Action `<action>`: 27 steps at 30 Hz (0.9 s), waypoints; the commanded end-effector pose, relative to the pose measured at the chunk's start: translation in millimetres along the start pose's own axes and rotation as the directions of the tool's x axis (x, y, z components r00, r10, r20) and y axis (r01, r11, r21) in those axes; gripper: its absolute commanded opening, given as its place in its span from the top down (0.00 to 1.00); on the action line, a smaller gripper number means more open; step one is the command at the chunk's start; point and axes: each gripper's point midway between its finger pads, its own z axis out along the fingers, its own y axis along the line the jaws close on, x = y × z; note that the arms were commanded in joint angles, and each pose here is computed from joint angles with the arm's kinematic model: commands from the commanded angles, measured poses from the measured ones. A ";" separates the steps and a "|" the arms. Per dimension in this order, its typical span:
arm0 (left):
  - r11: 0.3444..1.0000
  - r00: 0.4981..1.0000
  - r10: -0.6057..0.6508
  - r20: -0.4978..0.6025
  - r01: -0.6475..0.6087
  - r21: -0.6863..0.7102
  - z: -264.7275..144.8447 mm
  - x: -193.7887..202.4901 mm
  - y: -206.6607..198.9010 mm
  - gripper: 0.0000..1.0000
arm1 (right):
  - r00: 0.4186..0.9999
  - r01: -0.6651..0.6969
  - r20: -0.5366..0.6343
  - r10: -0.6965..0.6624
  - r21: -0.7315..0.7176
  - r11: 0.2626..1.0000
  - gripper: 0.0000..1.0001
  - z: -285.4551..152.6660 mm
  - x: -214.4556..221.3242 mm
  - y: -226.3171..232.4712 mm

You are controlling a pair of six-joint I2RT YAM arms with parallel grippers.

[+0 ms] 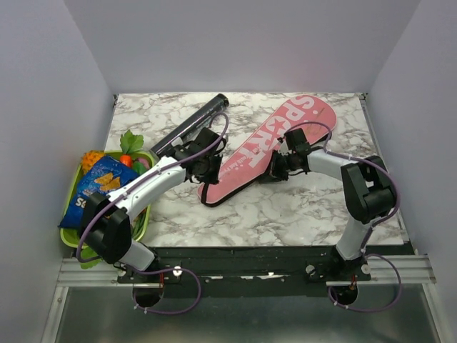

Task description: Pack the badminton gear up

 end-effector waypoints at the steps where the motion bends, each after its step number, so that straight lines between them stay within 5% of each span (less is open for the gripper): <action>1: 0.958 0.996 -0.076 -0.051 0.059 -0.279 -4.4 26.1 53.1 0.78 | 0.999 0.030 0.014 -0.031 0.054 0.998 0.99 -11.2 -16.5 -12.0; 8: 0.918 0.983 -0.169 -0.073 0.129 -0.375 18.4 42.1 82.5 0.79 | 0.999 0.048 -0.012 -0.048 0.061 0.997 0.99 -12.6 -6.2 -18.7; 27: 0.971 0.953 -0.188 -0.236 0.144 -0.191 81.9 87.7 62.4 0.88 | 0.993 0.090 -0.075 -0.087 0.042 0.995 0.99 -3.3 15.4 -7.1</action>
